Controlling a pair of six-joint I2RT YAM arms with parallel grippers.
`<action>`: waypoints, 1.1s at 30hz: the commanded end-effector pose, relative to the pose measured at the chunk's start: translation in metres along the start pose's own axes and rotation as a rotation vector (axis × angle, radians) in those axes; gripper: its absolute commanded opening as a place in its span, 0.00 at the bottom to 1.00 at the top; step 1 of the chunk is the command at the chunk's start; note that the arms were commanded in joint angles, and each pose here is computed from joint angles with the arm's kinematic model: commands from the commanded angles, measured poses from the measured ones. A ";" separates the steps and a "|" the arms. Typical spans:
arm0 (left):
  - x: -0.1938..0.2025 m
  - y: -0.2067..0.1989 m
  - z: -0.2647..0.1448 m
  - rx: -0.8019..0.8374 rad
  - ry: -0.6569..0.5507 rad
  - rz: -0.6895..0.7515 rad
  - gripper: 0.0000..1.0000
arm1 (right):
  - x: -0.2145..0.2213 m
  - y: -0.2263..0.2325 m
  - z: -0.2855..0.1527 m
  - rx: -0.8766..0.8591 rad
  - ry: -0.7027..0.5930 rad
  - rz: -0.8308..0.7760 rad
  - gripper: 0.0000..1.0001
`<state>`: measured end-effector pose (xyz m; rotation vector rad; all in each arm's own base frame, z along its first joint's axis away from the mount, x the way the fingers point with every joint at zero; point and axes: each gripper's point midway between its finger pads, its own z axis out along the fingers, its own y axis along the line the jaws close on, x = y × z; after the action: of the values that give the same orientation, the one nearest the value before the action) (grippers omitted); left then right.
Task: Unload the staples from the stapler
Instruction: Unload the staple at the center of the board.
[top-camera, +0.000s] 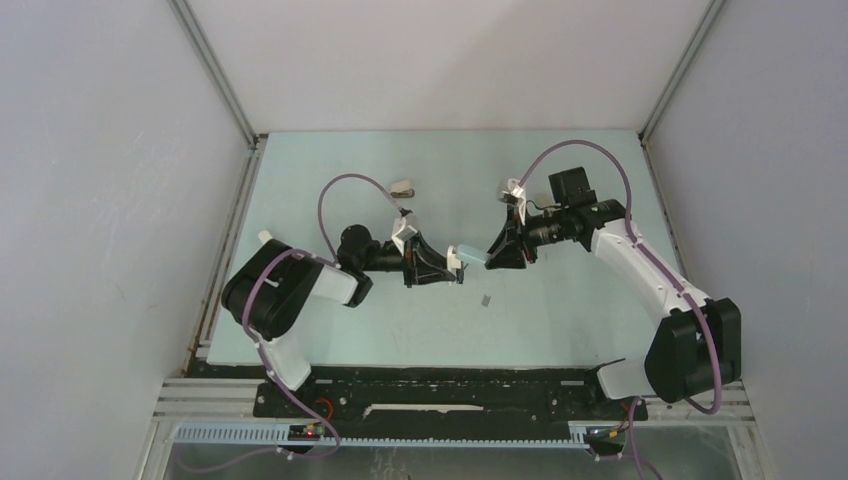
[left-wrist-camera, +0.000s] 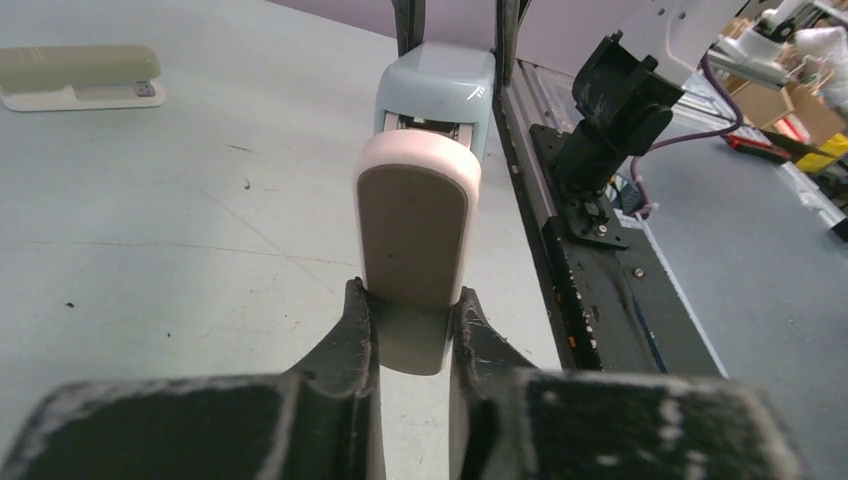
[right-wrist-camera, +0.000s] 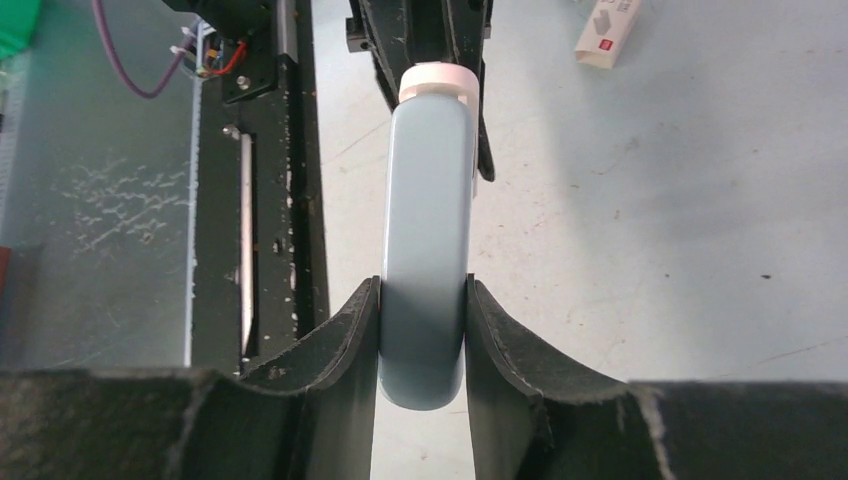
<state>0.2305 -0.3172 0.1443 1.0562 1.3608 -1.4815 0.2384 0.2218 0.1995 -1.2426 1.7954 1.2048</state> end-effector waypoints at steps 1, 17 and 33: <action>-0.026 0.006 0.002 0.024 -0.037 0.019 0.00 | 0.003 -0.020 -0.005 0.066 0.053 -0.072 0.00; -0.009 0.052 -0.004 -0.278 0.280 -0.017 0.00 | 0.007 -0.063 0.024 0.171 0.097 -0.076 0.00; 0.010 0.083 -0.033 -0.470 0.607 0.039 0.00 | 0.029 -0.118 0.006 0.280 0.152 -0.177 0.00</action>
<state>0.2908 -0.2978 0.1006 1.1889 1.9403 -0.9323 0.3166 0.2055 0.1295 -1.3019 1.8974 0.8464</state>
